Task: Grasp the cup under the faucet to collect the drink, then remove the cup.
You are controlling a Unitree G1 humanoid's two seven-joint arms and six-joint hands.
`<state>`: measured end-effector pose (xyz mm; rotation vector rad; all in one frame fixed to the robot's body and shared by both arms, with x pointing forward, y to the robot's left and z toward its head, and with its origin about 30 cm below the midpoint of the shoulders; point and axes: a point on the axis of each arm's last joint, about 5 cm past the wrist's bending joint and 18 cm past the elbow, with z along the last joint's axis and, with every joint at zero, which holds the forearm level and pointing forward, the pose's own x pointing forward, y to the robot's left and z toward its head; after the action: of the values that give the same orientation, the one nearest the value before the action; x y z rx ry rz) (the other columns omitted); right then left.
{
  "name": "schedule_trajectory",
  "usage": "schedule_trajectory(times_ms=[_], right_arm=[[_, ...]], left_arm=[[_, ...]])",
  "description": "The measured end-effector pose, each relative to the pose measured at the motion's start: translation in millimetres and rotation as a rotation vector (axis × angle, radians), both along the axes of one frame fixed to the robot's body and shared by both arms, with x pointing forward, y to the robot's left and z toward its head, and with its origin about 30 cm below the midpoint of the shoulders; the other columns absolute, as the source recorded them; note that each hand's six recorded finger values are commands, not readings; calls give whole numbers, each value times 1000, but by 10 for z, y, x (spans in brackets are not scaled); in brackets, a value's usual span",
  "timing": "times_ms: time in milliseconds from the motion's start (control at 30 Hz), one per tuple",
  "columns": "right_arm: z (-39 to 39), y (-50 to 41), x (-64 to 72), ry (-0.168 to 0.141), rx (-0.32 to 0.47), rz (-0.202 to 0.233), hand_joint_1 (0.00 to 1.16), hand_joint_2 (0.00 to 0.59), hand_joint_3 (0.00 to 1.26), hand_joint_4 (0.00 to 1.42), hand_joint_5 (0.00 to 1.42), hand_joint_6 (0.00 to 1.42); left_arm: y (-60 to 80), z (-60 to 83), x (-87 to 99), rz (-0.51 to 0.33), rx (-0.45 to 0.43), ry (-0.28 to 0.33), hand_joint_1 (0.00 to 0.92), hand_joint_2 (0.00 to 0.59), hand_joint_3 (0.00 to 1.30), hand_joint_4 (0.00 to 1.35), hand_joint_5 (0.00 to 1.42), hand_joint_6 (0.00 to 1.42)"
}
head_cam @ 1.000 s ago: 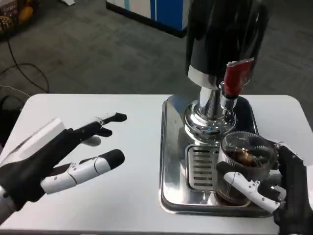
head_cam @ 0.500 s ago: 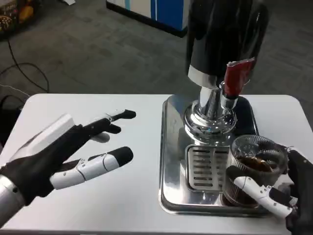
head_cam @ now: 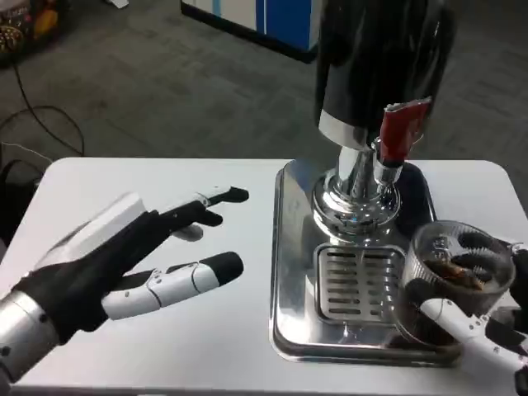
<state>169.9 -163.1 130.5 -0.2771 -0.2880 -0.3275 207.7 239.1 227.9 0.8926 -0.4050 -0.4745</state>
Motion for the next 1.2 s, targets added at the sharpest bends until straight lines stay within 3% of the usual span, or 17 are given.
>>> schedule_trajectory(times_ms=[233,400,567,833,1200], right_arm=[[36,-86,-126,5,-23,20,941,99,1034,1204,1424,1424],[71,-94,-196,1,-31,54,941,99,1035,1213,1424,1424],[123,-64,-251,-12,-34,109,941,99,1049,1219,1424,1424],[175,-1,-322,-20,-44,198,936,107,1051,1219,1424,1424],[239,65,-319,-48,-51,265,935,108,1061,1232,1424,1424]], left_arm=[[-54,19,-1,-18,25,-14,0,103,153,65,168,259],[-99,56,-25,-31,47,-37,0,106,144,44,152,244],[-137,90,-66,-46,57,-57,0,106,140,41,148,240],[-160,54,-192,-39,103,-36,0,98,118,13,126,225],[-204,167,-345,-23,158,-87,0,94,105,0,105,223]])
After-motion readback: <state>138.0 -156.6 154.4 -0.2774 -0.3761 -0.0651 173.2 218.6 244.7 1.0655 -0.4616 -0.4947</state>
